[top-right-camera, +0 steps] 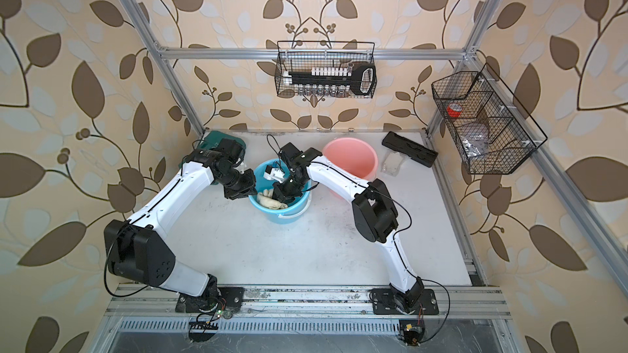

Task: Wipe the inside of the bucket with a cloth
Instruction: Wipe the dirt from the inside of the bucket.

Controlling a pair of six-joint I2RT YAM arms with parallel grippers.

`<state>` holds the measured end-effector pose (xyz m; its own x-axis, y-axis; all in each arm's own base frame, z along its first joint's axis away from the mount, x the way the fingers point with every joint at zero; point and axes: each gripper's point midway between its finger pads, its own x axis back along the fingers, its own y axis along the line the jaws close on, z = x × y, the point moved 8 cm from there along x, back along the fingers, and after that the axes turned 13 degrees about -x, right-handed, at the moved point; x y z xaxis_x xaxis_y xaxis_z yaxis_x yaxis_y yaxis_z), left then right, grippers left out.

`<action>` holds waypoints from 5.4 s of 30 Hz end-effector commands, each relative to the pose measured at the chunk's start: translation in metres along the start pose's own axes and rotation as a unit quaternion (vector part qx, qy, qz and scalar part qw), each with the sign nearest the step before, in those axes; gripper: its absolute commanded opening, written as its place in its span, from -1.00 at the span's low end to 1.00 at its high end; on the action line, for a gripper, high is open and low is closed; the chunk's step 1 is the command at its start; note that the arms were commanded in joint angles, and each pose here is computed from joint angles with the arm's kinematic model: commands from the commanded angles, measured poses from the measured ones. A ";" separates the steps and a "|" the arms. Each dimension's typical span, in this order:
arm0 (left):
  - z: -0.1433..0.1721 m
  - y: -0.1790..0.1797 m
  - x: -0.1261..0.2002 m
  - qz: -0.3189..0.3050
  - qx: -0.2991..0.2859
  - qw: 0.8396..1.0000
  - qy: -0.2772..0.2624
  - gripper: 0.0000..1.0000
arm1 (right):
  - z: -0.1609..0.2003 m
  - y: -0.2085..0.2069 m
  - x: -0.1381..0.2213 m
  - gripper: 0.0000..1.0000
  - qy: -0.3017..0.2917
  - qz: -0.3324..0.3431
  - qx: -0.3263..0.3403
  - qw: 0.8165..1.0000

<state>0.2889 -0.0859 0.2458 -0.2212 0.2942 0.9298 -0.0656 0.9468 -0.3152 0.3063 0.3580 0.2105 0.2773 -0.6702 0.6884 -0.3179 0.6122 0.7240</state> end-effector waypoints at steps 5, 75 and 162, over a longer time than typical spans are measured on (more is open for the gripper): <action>-0.014 0.002 0.004 -0.027 -0.016 0.999 -0.031 -1.00 | 0.001 0.013 0.043 -1.00 -0.094 0.175 0.056 0.978; -0.027 -0.008 0.037 -0.098 -0.074 0.968 -0.217 -1.00 | 0.000 0.041 -0.057 -1.00 0.068 0.023 -0.075 0.995; -0.023 -0.017 0.045 -0.111 -0.113 0.963 -0.219 -1.00 | -0.027 -0.006 0.060 -1.00 -0.192 0.585 0.051 0.787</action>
<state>0.3020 -0.0896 0.2788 -0.5633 0.0365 0.8255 0.0607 0.9982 -0.0027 0.3351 0.3266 0.2527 -0.5018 0.2104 0.8390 -0.2292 0.9030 -0.3635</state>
